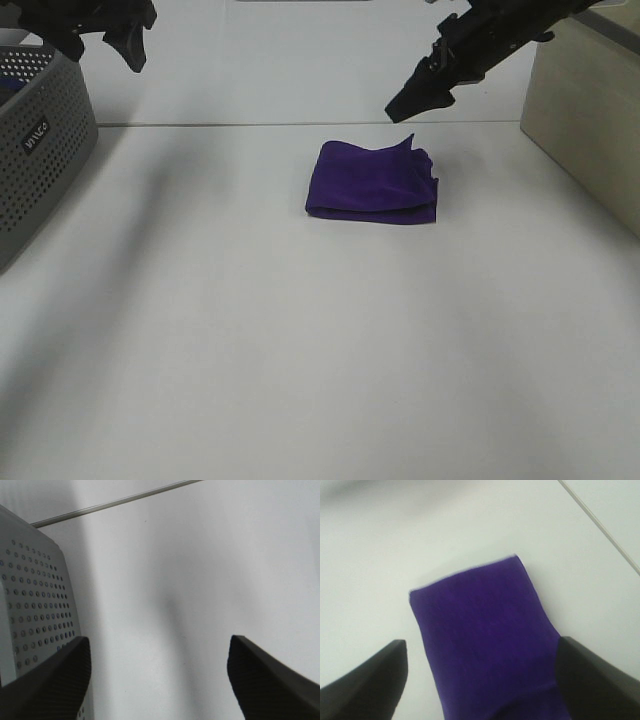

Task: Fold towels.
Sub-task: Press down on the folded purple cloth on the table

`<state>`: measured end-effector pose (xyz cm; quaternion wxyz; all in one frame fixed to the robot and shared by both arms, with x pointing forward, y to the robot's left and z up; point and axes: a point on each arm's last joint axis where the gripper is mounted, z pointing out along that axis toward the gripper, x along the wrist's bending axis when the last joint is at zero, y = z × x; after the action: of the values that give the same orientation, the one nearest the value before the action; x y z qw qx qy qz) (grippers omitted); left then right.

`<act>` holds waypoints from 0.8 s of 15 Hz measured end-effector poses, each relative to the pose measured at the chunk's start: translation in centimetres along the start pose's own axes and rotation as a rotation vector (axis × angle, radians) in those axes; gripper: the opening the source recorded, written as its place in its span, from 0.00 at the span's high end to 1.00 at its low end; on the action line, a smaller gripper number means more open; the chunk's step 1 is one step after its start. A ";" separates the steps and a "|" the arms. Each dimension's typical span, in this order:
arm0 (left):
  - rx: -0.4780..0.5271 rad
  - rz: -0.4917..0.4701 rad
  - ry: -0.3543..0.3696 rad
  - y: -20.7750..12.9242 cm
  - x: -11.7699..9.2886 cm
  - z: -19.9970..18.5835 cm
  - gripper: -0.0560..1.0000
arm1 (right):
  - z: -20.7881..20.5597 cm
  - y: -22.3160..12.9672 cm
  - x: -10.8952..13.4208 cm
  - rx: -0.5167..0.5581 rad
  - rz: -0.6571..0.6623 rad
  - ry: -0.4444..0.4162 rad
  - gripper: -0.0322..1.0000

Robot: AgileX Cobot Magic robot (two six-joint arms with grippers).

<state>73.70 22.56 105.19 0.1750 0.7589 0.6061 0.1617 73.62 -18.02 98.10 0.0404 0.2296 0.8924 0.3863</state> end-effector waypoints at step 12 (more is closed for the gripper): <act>0.001 -0.007 -0.019 0.0 -0.2 0.0 0.29 | 6.1 -6.1 -2.2 0.181 0.043 -0.029 0.23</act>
<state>73.66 22.40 105.18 0.1810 0.7582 0.6073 0.1537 74.79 -18.54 89.35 0.0241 0.2569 0.9179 0.3015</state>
